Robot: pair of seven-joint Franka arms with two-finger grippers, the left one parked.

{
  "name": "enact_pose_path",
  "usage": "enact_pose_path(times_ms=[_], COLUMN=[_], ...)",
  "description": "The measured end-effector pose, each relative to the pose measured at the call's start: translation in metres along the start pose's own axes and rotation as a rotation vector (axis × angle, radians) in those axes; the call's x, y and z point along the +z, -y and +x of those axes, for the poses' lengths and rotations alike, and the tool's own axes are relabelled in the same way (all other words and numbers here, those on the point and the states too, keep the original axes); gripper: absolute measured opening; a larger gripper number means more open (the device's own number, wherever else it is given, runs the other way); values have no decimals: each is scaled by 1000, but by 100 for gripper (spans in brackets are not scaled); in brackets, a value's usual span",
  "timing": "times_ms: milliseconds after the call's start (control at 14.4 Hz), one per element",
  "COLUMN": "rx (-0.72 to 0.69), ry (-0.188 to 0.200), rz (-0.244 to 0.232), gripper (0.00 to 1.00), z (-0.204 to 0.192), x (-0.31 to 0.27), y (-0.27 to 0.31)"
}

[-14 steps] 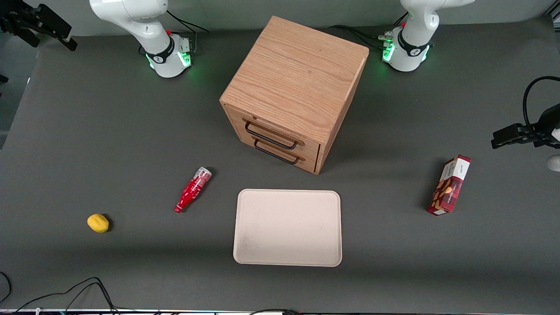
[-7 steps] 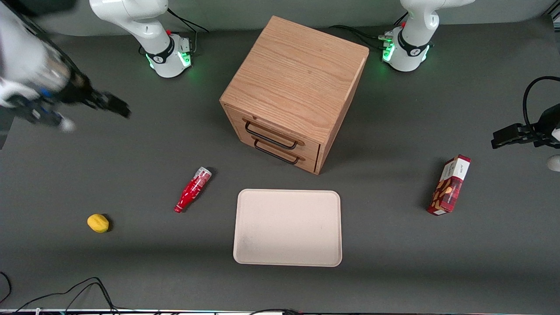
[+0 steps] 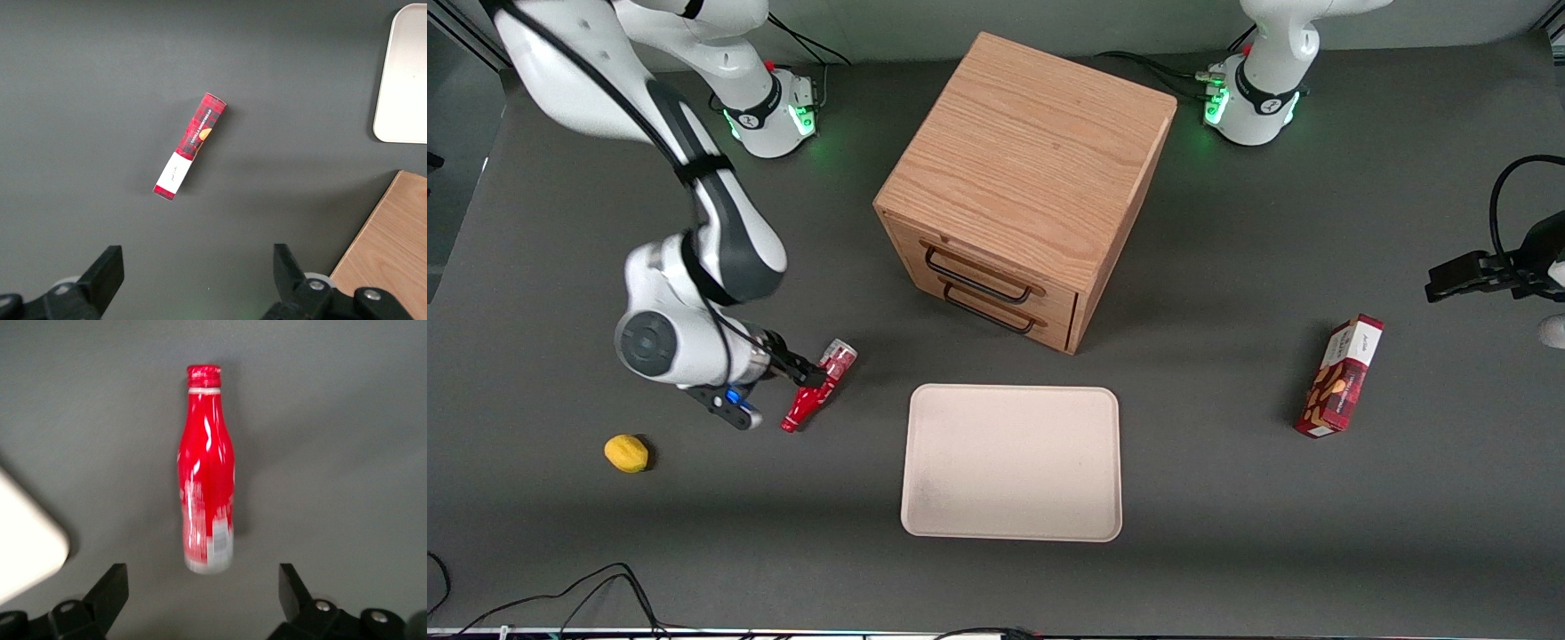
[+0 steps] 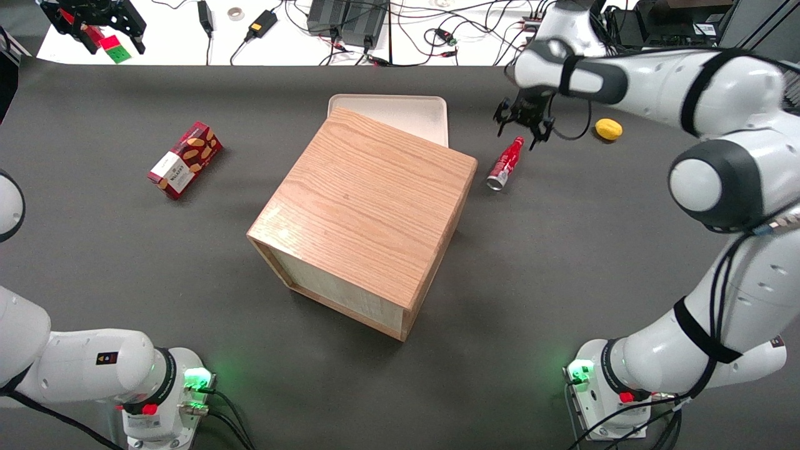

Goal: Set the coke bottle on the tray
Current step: 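Move the open right gripper down over the red Coca-Cola bottle, then close the right gripper around the bottle's body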

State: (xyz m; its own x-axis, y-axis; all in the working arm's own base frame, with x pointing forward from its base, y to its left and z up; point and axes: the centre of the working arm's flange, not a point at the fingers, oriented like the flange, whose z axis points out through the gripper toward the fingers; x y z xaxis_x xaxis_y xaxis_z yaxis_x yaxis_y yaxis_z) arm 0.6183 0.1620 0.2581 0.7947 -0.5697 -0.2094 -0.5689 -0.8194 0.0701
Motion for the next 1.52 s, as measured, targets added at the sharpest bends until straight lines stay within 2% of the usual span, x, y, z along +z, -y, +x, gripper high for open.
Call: enact_pose_path(times_ms=[139, 347, 554, 693, 832, 901, 1317, 1525], rx=[34, 46, 44, 36, 30, 29, 22, -16], ry=[-21, -49, -52, -60, -64, -65, -72, -71], rz=[3, 38, 36, 30, 26, 26, 27, 7], gripper=[100, 100, 100, 84, 60, 55, 55, 55], z=[9, 12, 11, 12, 11, 11, 12, 13], x=[41, 75, 85, 85, 85, 85, 81, 34], y=[2, 2, 0, 0, 0, 0, 1, 5])
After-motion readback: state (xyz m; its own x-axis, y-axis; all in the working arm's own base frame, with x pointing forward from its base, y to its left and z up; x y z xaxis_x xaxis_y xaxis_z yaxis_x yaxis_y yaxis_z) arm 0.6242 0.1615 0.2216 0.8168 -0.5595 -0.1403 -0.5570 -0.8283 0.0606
